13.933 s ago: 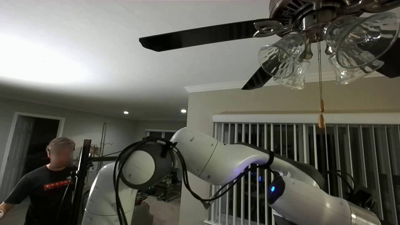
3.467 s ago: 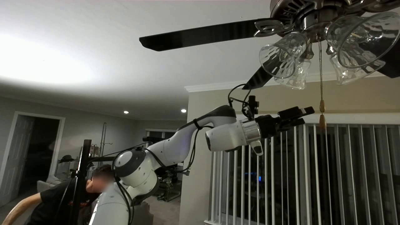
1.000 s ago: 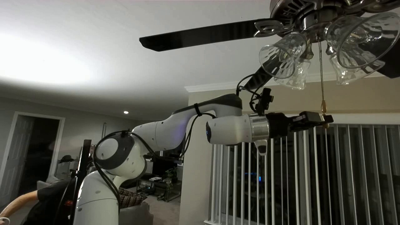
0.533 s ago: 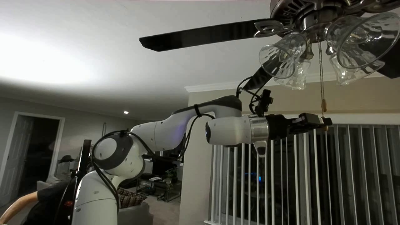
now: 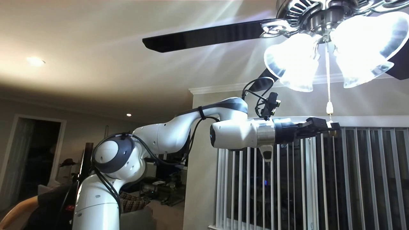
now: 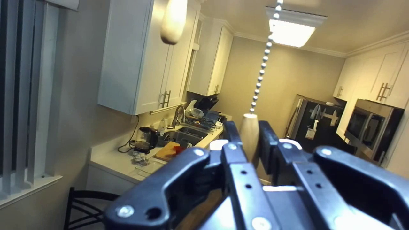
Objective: Pull the long rope dangling from the lights downwards
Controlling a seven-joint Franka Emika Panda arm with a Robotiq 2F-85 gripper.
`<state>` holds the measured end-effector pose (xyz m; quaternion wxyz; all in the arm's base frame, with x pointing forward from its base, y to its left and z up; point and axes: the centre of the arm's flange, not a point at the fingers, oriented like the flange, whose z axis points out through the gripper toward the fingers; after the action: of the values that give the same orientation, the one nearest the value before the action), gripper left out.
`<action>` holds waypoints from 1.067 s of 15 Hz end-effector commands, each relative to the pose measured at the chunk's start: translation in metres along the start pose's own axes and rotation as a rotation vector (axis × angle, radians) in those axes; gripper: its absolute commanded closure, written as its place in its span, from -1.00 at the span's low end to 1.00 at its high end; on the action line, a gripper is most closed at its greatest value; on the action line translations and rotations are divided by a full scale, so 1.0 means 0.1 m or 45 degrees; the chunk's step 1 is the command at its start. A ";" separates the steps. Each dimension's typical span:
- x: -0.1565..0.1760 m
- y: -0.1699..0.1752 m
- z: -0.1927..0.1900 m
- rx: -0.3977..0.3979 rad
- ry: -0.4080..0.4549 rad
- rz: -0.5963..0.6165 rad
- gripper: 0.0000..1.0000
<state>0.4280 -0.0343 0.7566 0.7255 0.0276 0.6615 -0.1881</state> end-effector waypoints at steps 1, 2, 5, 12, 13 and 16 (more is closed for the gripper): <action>0.22 -0.03 -0.04 -0.026 0.058 0.008 0.87; 0.21 -0.04 -0.04 -0.026 0.050 0.016 0.87; 0.15 -0.06 -0.08 -0.032 0.028 0.033 0.79; 0.26 -0.09 -0.10 -0.019 0.056 0.041 -0.39; 0.29 -0.10 -0.10 -0.016 0.065 0.037 -0.50; 0.35 -0.13 -0.11 -0.013 0.084 0.035 -0.88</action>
<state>0.4248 -0.0471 0.7312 0.7086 0.0372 0.6809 -0.1814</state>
